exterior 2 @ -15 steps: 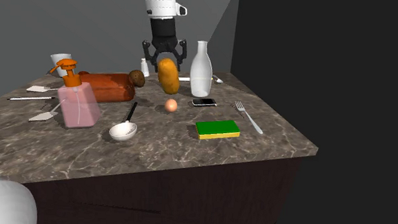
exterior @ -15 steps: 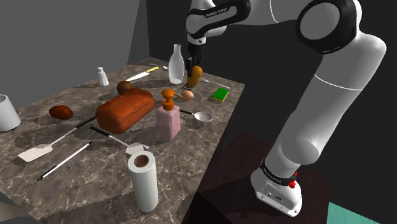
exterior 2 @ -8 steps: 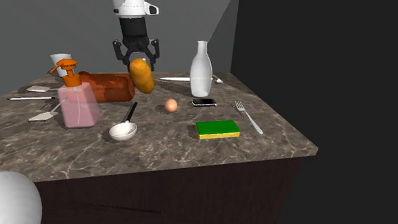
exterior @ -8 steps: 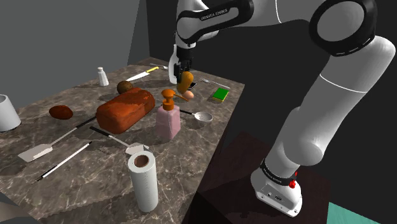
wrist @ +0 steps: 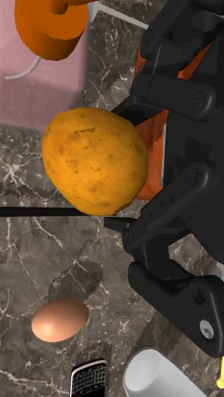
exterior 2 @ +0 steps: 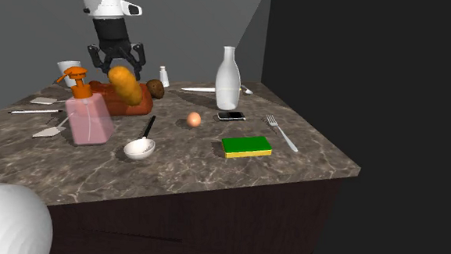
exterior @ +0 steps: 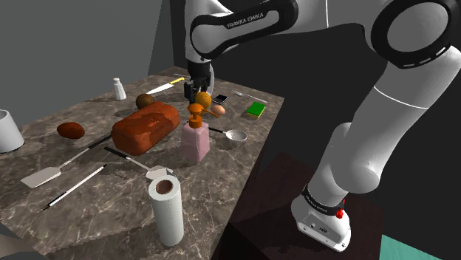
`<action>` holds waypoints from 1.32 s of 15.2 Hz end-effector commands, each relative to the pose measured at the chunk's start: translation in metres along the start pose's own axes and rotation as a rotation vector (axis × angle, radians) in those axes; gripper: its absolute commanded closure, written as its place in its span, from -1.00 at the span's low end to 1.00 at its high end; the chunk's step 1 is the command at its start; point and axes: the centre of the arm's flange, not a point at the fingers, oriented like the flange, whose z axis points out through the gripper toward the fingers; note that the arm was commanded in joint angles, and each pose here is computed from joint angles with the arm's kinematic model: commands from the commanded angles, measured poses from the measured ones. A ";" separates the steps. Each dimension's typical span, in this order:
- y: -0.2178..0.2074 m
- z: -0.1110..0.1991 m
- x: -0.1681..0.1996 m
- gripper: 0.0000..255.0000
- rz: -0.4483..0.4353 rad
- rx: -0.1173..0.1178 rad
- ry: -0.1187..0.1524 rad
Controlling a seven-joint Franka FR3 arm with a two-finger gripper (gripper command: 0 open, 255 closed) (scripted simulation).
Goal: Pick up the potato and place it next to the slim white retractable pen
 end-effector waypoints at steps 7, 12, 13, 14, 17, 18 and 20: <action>-0.106 -0.006 0.010 1.00 0.002 0.000 0.000; -0.171 -0.010 0.015 1.00 0.002 0.000 0.000; -0.185 -0.010 0.016 1.00 0.002 0.000 0.000; -0.198 -0.011 0.017 1.00 0.002 0.000 0.000; -0.237 -0.013 0.020 1.00 0.002 0.000 0.000; -0.250 -0.014 0.021 1.00 0.002 0.000 0.000; -0.276 -0.015 0.024 1.00 0.002 0.000 0.000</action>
